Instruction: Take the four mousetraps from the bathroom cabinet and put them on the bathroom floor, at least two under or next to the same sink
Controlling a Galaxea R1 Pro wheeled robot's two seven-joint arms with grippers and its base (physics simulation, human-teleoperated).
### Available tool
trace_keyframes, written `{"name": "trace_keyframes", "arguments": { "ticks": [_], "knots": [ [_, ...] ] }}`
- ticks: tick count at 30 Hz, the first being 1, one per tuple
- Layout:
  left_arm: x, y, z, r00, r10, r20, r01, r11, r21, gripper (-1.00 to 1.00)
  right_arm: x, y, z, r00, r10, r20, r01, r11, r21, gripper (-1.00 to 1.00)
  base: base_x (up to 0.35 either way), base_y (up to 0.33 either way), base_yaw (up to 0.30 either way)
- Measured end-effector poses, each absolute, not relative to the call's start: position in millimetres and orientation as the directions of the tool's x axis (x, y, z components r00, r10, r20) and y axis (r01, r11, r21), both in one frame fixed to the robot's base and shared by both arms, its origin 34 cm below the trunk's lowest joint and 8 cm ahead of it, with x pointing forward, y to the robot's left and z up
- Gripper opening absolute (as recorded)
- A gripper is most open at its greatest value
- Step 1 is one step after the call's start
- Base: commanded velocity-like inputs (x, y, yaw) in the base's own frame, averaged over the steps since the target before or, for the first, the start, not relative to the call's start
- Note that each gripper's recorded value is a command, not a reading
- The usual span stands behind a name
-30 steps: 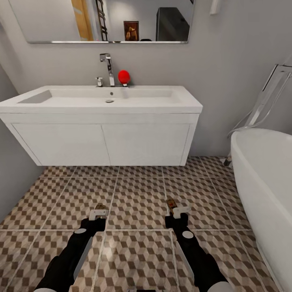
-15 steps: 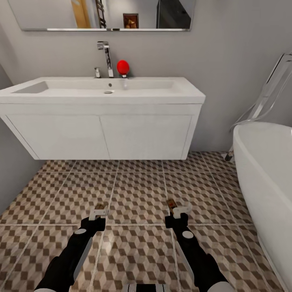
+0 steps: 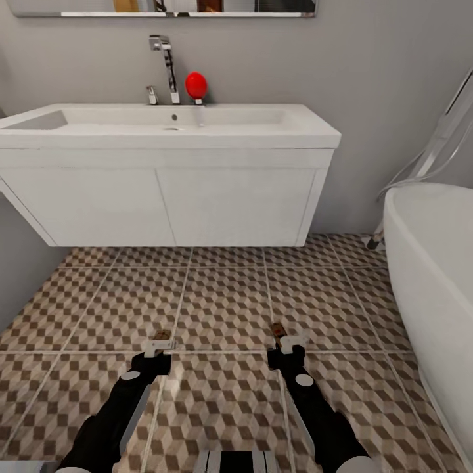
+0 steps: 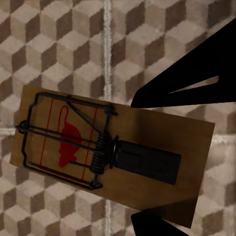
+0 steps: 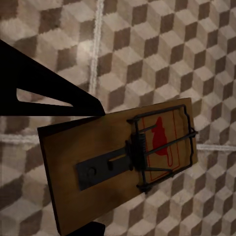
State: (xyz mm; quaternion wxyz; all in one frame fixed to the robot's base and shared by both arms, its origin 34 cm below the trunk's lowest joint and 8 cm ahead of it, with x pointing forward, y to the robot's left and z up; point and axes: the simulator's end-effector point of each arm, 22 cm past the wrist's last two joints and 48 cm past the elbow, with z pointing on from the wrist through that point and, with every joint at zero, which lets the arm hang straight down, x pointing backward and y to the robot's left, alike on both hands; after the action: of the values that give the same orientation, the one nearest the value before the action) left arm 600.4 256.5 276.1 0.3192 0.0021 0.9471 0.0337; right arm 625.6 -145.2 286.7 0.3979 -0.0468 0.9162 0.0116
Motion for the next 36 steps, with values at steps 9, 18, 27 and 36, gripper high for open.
{"name": "trace_keyframes", "arguments": {
  "ticks": [9,18,27,36],
  "knots": [
    [587.7,256.6,249.0,-0.826,0.026,-0.563,-0.014,0.998,0.066,-1.00,613.5,-145.1,258.6,-0.715,-0.076,-0.695,-0.096,0.995,-0.011,-1.00,0.000,0.000,0.000],
    [570.1,254.9,219.1,-0.859,0.024,-0.511,-0.010,0.998,0.064,-1.00,600.1,-145.1,231.0,-0.749,-0.076,-0.658,-0.096,0.995,-0.006,-1.00,0.000,0.000,0.000],
    [554.6,254.8,193.7,-0.884,0.024,-0.467,-0.007,0.998,0.065,-1.00,585.4,-144.8,204.2,-0.782,-0.076,-0.619,-0.096,0.995,-0.001,-1.00,0.000,0.000,0.000],
    [537.6,254.9,168.8,-0.907,0.024,-0.420,-0.003,0.998,0.065,-1.00,569.4,-145.0,178.2,-0.812,-0.076,-0.579,-0.096,0.995,0.004,-1.00,0.000,0.000,0.000]
  ]
}}
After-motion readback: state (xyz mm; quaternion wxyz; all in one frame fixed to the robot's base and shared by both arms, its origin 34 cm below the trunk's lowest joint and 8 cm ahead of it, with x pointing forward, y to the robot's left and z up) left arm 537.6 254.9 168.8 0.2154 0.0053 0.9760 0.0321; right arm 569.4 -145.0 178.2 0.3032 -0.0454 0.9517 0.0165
